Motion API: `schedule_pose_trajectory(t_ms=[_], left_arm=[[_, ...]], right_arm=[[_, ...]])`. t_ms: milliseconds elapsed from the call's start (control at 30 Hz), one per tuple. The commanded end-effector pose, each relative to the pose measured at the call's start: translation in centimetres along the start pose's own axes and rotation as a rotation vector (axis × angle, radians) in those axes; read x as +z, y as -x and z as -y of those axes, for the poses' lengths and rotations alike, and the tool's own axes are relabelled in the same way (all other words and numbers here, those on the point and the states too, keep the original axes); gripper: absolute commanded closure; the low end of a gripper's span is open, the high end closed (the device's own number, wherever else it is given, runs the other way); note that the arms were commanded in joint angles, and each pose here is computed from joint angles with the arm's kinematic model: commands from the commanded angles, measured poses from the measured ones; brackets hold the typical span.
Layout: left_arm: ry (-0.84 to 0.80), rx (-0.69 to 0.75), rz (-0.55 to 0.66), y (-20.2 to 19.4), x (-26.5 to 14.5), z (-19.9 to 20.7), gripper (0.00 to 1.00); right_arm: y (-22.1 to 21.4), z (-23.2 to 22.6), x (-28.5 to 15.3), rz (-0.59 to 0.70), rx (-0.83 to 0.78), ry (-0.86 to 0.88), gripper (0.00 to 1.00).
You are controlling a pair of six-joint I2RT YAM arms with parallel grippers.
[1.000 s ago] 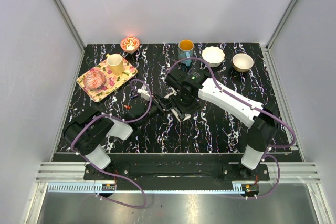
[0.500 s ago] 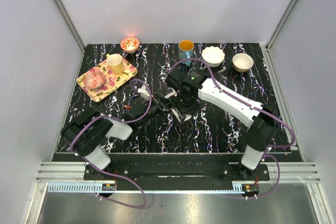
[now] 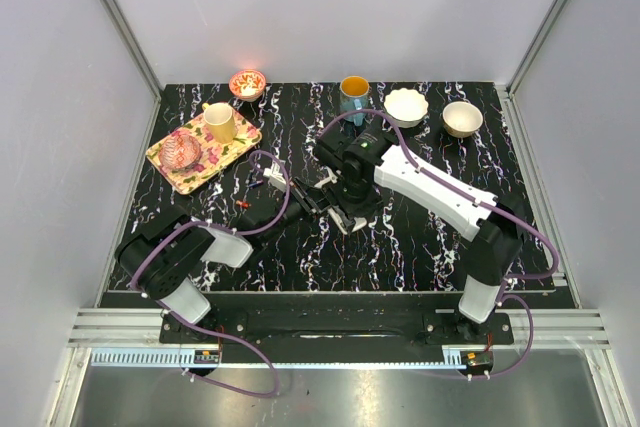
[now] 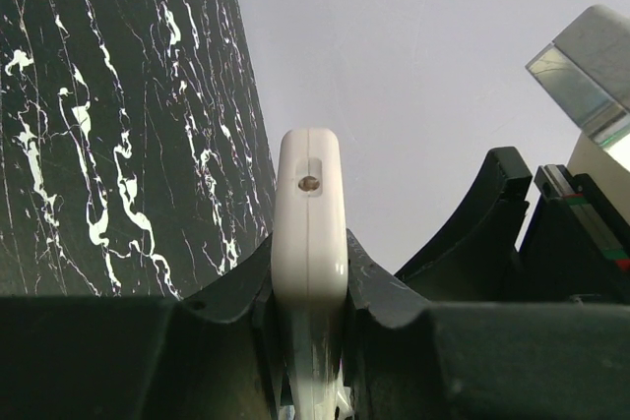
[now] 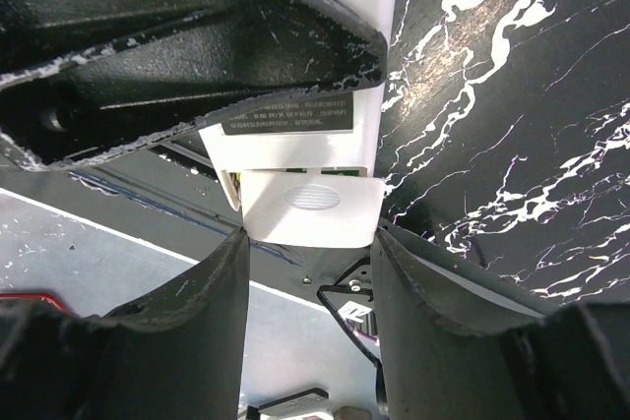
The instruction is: Load the batteries into the remote control
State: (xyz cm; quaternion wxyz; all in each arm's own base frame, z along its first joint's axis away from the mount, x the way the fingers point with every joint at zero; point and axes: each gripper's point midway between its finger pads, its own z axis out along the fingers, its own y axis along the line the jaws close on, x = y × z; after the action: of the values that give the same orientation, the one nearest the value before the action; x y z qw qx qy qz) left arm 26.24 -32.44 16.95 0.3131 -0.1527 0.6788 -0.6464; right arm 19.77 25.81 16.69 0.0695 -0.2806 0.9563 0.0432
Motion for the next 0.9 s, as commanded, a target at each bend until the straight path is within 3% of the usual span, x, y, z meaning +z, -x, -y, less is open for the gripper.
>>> schedule_pose_trajectory(t_ms=[0,867], left_arm=[[-0.394,0.084,0.043,0.8,-1.6,10.1,1.00],[-0.404,0.073,0.028,0.2,-1.8,10.3,1.00]], right_arm=[[1.0,-0.3,-0.9,0.032,-0.020,0.014,1.00],[0.7,-1.4,-1.0,0.007,-0.018,0.073,1.00]])
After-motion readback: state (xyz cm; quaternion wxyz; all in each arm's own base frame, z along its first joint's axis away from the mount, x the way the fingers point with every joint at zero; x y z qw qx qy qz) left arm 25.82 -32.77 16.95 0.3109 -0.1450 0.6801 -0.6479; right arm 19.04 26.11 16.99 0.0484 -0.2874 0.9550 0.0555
